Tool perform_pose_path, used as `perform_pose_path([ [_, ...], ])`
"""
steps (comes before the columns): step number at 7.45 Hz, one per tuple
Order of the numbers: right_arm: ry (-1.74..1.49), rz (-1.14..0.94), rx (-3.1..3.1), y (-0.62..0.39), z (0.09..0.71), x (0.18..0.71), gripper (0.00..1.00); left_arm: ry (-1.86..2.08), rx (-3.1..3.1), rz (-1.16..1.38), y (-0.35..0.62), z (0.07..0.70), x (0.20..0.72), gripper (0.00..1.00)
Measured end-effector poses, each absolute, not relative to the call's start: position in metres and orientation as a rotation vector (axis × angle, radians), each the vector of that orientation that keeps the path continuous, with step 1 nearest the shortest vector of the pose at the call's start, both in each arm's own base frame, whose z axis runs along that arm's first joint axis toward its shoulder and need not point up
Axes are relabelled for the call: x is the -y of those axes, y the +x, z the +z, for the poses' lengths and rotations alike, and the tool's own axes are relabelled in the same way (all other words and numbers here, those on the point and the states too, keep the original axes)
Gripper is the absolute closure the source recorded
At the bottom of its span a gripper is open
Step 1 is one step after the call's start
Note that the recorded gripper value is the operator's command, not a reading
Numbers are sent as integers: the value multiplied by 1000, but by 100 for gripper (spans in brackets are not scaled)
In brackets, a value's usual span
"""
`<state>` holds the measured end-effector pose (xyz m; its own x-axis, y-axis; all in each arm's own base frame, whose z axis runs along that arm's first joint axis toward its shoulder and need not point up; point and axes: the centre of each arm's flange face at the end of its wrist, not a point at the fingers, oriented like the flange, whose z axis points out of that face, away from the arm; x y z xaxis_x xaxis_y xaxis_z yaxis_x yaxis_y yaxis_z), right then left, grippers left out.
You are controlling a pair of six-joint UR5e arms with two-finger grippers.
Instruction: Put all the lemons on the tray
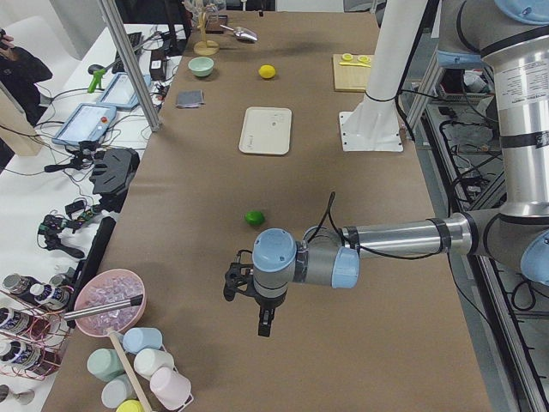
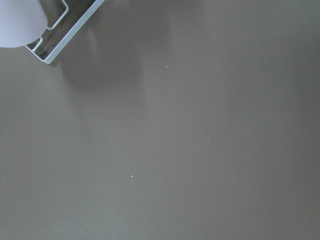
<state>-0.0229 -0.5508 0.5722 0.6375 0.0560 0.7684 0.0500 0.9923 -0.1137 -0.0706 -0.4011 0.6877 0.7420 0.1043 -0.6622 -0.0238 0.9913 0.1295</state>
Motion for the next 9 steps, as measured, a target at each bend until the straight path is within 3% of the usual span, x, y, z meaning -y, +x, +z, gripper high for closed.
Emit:
perform_pose_path([
  [5,-227,-37,921,-160,498,592,1,128,-763,79,-66,679,411,2],
  [9,-238,-93,908,-257,467,590,1,114,-766,84,-58,660,441,2],
])
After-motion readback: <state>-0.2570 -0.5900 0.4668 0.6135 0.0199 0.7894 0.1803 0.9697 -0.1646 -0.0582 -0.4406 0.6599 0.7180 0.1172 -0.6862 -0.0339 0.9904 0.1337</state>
